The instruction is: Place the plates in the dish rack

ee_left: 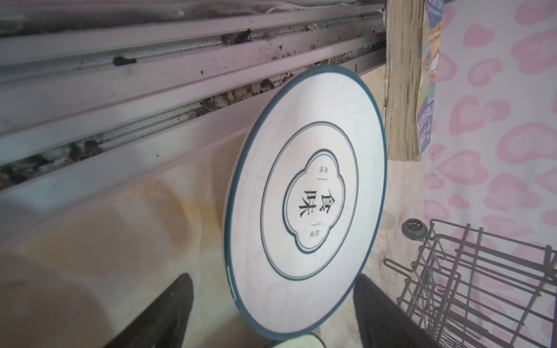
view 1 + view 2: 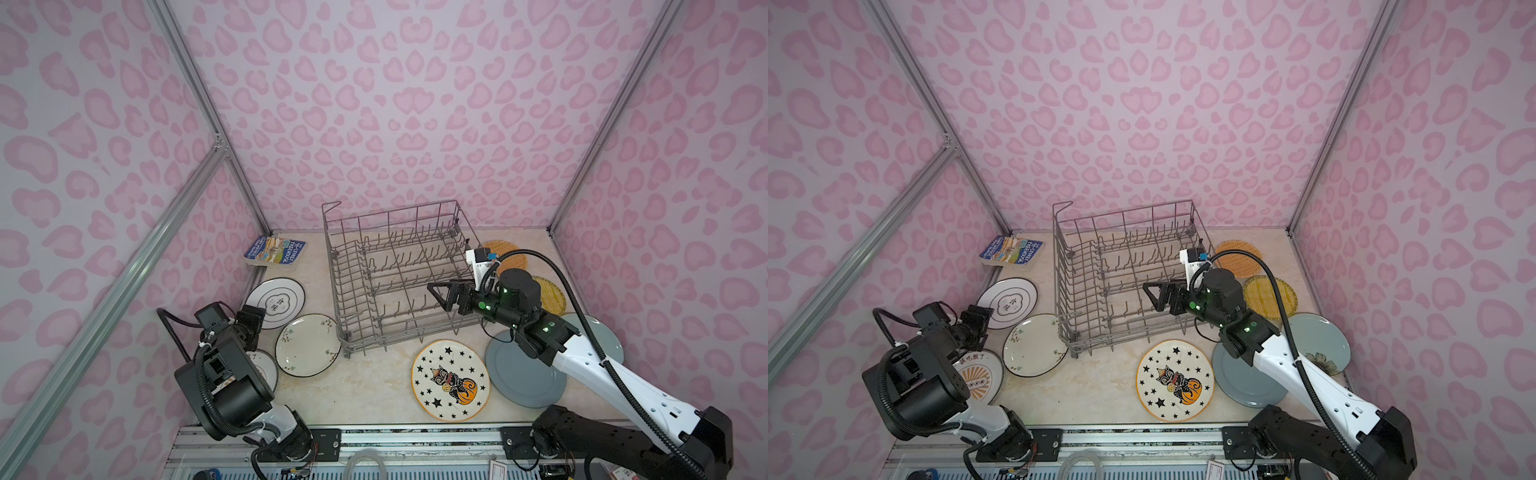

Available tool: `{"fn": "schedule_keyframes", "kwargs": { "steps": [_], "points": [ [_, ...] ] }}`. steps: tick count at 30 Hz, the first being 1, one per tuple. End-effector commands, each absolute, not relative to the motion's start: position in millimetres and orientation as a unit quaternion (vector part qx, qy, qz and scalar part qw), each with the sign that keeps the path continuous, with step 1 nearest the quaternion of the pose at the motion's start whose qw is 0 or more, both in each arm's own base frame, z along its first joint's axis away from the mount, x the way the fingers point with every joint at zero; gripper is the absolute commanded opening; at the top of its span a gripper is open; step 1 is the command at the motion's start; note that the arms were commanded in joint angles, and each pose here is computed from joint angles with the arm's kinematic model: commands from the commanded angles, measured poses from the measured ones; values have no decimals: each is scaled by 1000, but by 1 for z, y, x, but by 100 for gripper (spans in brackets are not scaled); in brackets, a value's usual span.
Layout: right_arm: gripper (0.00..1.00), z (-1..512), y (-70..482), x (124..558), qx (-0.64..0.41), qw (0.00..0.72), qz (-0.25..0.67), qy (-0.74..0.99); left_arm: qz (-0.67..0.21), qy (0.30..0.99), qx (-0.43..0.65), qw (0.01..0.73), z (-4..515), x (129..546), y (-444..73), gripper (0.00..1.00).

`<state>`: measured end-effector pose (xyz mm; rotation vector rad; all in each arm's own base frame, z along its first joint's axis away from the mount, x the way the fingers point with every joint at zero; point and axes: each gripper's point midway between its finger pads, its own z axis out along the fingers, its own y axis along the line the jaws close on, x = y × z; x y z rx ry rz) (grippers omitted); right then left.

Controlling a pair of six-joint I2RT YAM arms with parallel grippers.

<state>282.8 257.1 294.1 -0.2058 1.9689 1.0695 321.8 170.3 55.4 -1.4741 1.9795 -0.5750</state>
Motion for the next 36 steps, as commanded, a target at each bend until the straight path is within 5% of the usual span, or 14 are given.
{"fn": "schedule_keyframes", "kwargs": {
  "steps": [1, 20, 36],
  "points": [
    [99, 299, 262, 281, -97, 435, 440, 780, -225, 748, -542, 310, 55, 333, 168, 83],
    [99, 301, 247, 282, -82, 438, 437, 781, -224, 708, -605, 286, 19, 346, 169, 72],
    [99, 307, 233, 277, -65, 447, 434, 780, -245, 692, -618, 281, 19, 355, 167, 33]
  ]
}}
